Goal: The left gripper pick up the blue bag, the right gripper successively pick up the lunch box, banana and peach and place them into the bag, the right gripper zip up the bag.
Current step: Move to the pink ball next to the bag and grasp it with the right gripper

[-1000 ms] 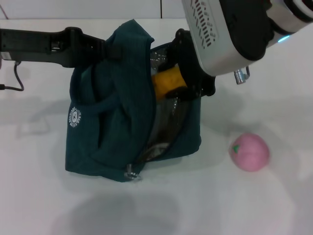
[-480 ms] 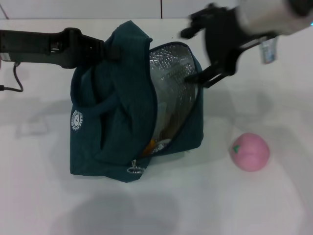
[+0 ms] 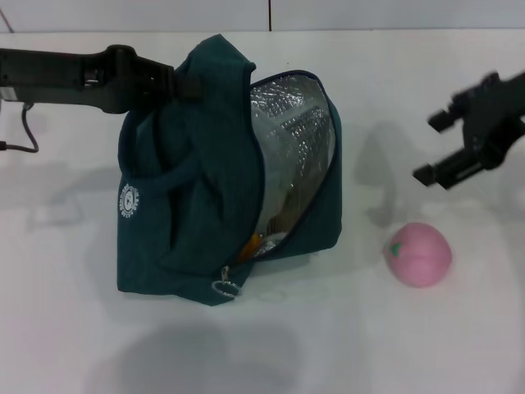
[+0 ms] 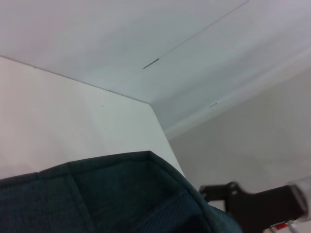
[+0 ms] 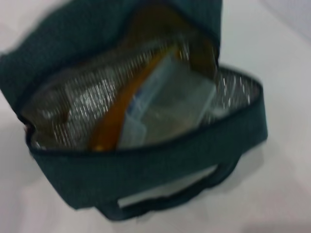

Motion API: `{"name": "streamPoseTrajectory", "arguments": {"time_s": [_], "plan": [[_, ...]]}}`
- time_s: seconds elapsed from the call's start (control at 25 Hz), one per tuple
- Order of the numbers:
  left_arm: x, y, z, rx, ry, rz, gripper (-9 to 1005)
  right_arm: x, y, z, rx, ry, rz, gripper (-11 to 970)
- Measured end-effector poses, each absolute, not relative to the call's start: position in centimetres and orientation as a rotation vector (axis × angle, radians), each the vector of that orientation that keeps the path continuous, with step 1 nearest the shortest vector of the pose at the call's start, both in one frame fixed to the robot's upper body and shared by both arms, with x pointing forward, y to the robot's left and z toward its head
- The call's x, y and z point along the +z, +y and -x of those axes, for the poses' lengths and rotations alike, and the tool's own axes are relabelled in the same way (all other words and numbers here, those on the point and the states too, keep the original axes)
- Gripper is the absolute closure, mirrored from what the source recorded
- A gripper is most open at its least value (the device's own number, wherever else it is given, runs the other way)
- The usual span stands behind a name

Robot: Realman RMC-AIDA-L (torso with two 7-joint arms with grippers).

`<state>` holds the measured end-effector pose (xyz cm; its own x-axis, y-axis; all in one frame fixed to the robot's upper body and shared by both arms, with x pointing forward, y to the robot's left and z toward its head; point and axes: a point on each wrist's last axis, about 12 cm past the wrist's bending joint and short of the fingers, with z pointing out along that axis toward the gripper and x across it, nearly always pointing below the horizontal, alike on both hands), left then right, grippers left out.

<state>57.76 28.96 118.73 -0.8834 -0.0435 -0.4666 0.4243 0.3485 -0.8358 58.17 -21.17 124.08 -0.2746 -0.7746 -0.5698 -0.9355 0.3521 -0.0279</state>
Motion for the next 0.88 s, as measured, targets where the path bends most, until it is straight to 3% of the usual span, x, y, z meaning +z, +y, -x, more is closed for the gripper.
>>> {"name": "streamPoseTrajectory", "arguments": {"time_s": [0.48, 0.88], "plan": [[118.8, 28.8, -57.9, -1.553, 2.208, -0.333, 957, 118.1, -19.3, -59.0, 0.507, 2.316, 1.569, 141], [118.8, 28.7, -57.9, -1.55, 2.211, -0.333, 957, 116.3, -18.9, -59.0, 0.509, 2.364, 1.595, 143]]}}
